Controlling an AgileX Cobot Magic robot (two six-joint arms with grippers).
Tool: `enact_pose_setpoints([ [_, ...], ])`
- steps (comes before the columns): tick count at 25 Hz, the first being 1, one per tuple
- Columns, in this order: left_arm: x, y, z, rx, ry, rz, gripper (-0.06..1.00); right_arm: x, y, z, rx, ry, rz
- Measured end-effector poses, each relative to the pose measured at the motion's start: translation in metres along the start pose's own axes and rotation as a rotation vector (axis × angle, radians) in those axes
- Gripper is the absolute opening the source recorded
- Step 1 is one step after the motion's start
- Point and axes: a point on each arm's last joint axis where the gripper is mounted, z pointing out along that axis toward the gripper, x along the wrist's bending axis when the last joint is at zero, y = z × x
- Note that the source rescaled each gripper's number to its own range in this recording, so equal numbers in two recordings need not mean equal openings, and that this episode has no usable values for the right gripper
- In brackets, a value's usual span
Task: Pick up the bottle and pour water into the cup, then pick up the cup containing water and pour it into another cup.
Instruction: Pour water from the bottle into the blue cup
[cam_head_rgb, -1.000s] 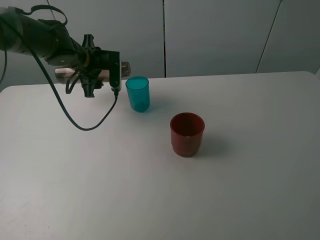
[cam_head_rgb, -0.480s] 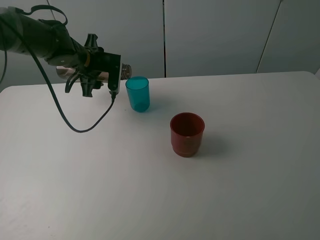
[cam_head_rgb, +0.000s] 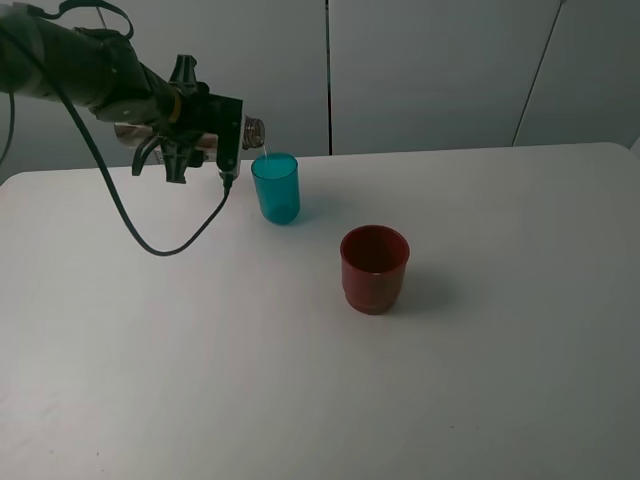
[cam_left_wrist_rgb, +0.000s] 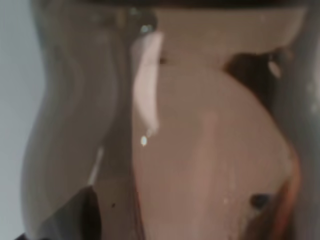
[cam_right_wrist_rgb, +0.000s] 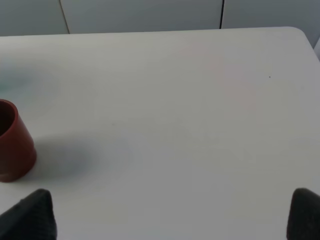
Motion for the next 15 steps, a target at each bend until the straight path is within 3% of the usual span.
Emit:
enact_pose_setpoints([
  [15,0.0027,0.0015,-0.0003,-0.015,0.019,0.070,0.00,0.0000,0.0000,0.0000,0.000,0.000,0.000],
])
